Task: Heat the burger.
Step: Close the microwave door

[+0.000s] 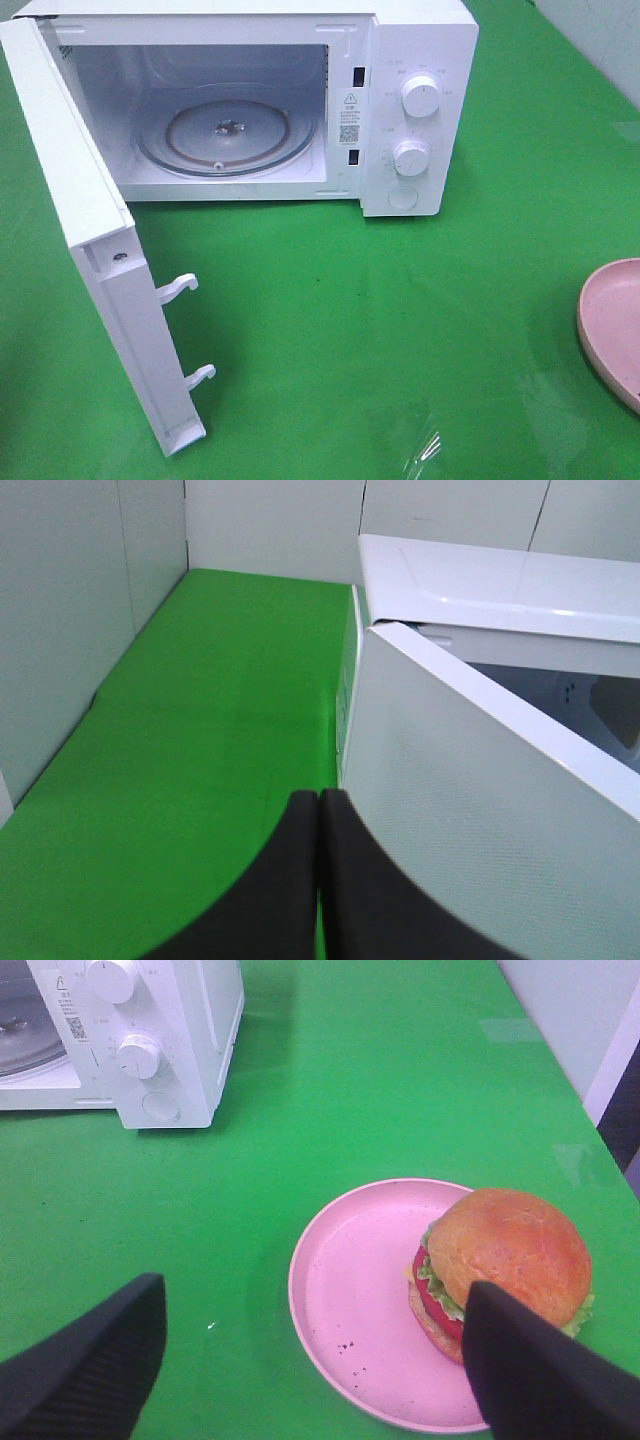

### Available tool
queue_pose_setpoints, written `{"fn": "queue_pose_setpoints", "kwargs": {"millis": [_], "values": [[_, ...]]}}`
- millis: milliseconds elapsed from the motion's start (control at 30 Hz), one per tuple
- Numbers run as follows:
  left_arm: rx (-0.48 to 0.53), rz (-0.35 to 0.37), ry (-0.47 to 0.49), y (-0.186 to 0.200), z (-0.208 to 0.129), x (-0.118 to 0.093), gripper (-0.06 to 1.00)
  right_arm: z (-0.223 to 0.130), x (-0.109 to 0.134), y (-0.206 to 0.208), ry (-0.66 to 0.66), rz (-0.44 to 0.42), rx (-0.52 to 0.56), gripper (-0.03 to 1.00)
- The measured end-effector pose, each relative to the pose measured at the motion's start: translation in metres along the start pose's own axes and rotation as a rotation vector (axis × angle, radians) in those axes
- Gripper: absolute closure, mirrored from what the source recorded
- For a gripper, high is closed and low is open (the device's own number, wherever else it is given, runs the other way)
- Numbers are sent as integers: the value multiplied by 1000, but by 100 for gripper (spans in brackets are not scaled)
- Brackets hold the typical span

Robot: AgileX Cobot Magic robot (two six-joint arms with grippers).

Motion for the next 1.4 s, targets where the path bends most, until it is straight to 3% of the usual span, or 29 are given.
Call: {"fn": "queue_pose_setpoints", "kwargs": {"millis": [300,533,700,967,1067,1133,1400], "values": [[-92,76,-76,-45,-23,11,94,0,0,0,0,0,0,20],[-97,71,-111,-61,-36,11,94,0,0,0,0,0,0,20],[-61,10,-99,-82,-50,2,94,0,0,0,0,0,0,20],[-13,-157,-105,-105,-72,-22,94,0,0,0,0,0,0,20],[-7,-172,-103,-107,-73,-24,94,0,0,0,0,0,0,20],[17,-256,-116,-115,-77,-40,94,0,0,0,0,0,0,20],[87,-354,-123,-126,-94,-67,94,0,0,0,0,0,0,20]]}}
Point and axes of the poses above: a point on each arm's last joint axis where the gripper is mounted, y pointing back along that axis away from the gripper, x along the wrist's bending axis when the last joint is at zero, z = x × y, the point moved 6 cm from there along -y, pointing out along that axis toward the gripper, and after that the axes turned 6 degrees about -y, right-handed, at the moved point
